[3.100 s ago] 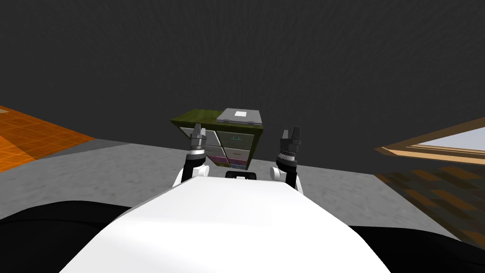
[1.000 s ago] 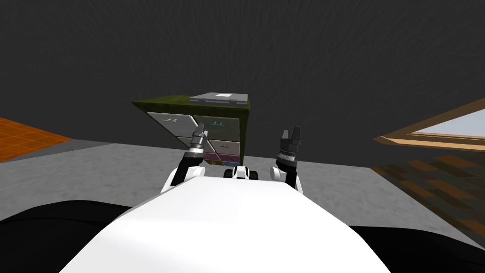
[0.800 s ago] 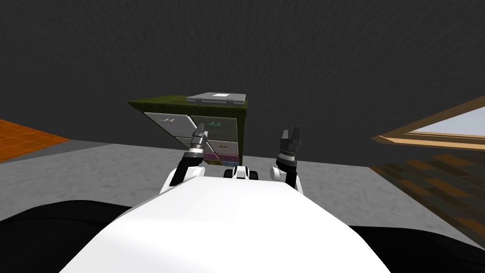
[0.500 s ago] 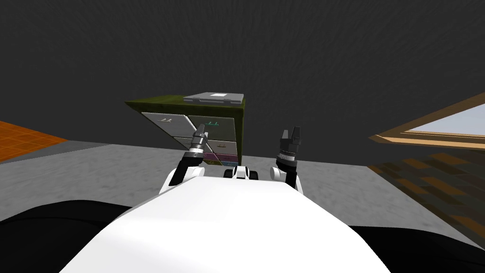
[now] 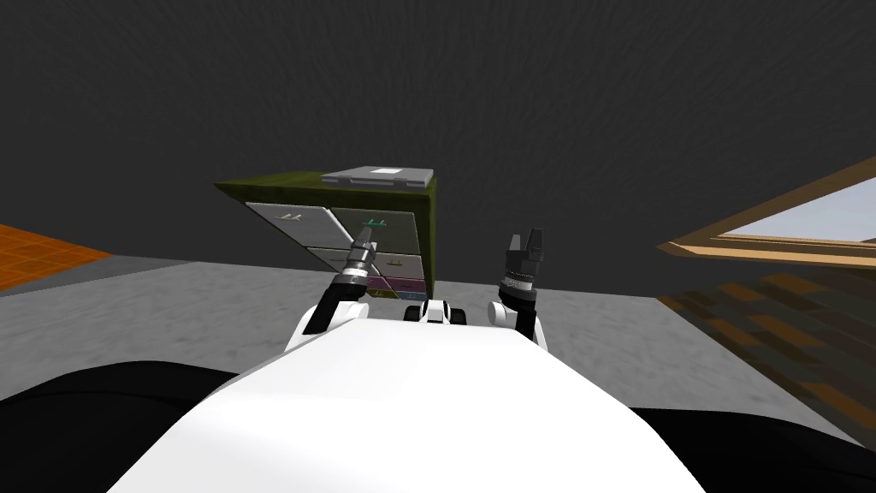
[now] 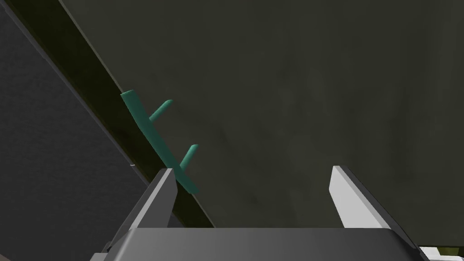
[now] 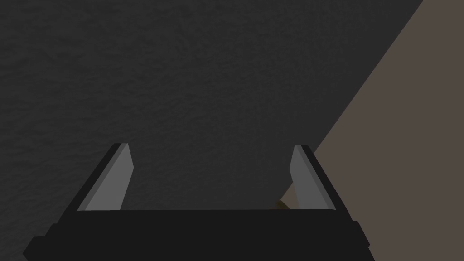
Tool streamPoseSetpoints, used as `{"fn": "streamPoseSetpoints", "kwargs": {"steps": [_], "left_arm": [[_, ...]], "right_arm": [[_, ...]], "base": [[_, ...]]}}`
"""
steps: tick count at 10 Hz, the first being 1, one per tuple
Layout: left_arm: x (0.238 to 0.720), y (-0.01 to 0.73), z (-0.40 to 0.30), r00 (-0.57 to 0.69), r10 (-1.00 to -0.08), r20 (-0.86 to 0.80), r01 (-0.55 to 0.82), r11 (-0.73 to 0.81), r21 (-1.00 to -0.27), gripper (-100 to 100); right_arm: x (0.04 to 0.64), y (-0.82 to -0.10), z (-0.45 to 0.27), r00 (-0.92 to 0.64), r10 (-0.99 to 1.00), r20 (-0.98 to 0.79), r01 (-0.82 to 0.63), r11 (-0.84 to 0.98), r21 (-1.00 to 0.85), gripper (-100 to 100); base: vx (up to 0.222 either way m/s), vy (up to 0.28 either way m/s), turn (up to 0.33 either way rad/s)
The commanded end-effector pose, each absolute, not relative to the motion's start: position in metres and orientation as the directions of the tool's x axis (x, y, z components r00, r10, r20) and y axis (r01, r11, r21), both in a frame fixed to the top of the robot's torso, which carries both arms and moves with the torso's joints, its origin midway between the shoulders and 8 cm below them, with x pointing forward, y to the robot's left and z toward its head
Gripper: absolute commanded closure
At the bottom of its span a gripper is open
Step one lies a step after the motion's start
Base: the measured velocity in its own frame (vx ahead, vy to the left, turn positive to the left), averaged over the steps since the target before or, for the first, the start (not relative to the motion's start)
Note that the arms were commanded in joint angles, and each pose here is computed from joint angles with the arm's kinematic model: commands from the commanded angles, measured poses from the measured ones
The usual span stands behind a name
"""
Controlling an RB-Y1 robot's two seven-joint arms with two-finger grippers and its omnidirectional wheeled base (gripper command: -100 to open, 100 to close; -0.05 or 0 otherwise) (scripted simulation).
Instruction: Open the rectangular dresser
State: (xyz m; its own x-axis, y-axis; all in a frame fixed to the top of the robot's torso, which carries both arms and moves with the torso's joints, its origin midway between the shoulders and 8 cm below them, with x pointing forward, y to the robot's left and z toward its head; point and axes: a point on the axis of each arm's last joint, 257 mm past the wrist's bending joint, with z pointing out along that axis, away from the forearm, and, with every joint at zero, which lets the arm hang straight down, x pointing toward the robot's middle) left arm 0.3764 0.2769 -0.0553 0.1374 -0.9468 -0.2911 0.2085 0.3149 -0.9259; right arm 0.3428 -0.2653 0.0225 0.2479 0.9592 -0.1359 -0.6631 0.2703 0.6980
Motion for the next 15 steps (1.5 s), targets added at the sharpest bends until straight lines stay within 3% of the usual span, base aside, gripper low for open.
{"fn": "streamPoseSetpoints", "kwargs": {"steps": [1, 14, 15], "left_arm": [[0.376, 0.279, -0.062, 0.133, -0.949, -0.286, 0.169, 0.306, -0.937, -100], [0.373, 0.274, -0.016, 0.14, -0.951, -0.276, 0.192, 0.299, -0.935, -100], [0.37, 0.274, -0.02, 0.14, -0.951, -0.275, 0.19, 0.298, -0.935, 100]], "right_arm": [[0.343, -0.265, 0.022, 0.248, 0.959, -0.136, -0.663, 0.27, 0.698, 0], [0.343, -0.265, 0.022, 0.248, 0.959, -0.136, -0.663, 0.27, 0.698, 0], [0.343, -0.265, 0.022, 0.248, 0.959, -0.136, -0.663, 0.27, 0.698, 0]], "base": [[-0.001, -0.075, -0.022], [0.011, -0.03, -0.008], [-0.021, -0.003, 0.0]]}}
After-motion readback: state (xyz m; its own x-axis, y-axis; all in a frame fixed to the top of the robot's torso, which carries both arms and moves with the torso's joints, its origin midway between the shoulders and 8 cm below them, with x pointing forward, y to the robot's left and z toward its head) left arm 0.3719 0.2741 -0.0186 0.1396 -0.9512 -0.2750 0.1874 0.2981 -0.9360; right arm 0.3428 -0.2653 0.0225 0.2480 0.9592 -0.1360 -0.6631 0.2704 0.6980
